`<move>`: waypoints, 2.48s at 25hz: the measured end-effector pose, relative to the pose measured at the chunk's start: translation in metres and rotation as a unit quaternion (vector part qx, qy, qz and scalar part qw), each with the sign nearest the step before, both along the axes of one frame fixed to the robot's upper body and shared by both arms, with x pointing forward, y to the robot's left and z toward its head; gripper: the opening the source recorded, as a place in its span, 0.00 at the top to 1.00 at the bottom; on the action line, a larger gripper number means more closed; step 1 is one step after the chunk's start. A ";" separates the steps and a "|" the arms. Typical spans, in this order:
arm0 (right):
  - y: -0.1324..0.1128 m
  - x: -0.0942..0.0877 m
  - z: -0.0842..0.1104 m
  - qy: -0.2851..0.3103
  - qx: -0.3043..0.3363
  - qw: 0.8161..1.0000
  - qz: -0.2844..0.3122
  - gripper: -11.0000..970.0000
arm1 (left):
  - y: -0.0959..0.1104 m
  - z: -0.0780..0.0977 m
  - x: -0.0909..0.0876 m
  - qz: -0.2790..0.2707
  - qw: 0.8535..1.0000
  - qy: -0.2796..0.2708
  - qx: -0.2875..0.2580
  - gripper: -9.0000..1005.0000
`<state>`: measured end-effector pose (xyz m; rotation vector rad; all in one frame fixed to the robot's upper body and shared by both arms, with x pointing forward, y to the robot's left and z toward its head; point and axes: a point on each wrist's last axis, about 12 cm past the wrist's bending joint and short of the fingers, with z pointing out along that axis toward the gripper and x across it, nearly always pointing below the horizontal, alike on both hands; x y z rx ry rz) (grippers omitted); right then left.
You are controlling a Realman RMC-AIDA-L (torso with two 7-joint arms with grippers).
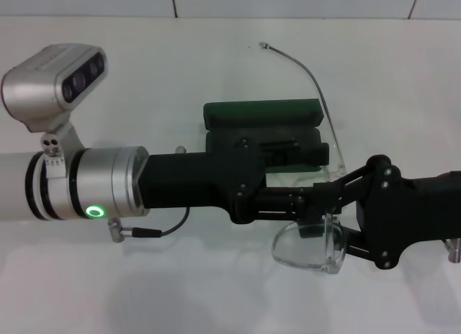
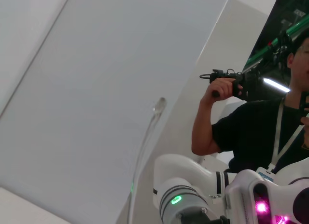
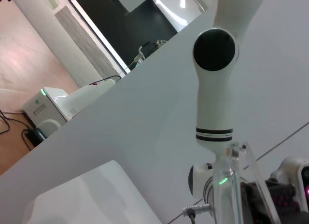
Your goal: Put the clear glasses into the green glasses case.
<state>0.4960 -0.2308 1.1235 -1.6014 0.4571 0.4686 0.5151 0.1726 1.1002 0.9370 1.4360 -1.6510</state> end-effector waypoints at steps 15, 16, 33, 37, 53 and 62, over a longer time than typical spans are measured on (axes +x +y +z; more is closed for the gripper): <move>-0.009 -0.006 0.000 0.013 0.016 1.000 -0.005 0.86 | 0.023 0.009 0.012 0.053 0.998 -0.019 -0.015 0.26; -0.010 -0.007 0.000 0.015 0.021 1.000 -0.002 0.86 | 0.029 0.009 0.013 0.065 0.997 -0.026 -0.015 0.26; 0.019 -0.004 0.011 0.214 0.082 0.969 0.091 0.86 | 0.034 -0.021 0.002 0.218 0.916 -0.337 0.016 0.26; 0.022 0.002 0.011 0.265 0.080 0.958 0.077 0.86 | 0.028 -0.021 0.003 0.241 0.895 -0.375 0.007 0.26; 0.036 0.020 0.007 0.363 0.066 0.927 0.071 0.86 | 0.032 -0.011 0.001 0.304 0.858 -0.411 -0.046 0.26; 0.036 0.025 0.002 0.379 0.047 0.923 0.045 0.86 | 0.037 -0.010 -0.009 0.316 0.842 -0.431 -0.072 0.26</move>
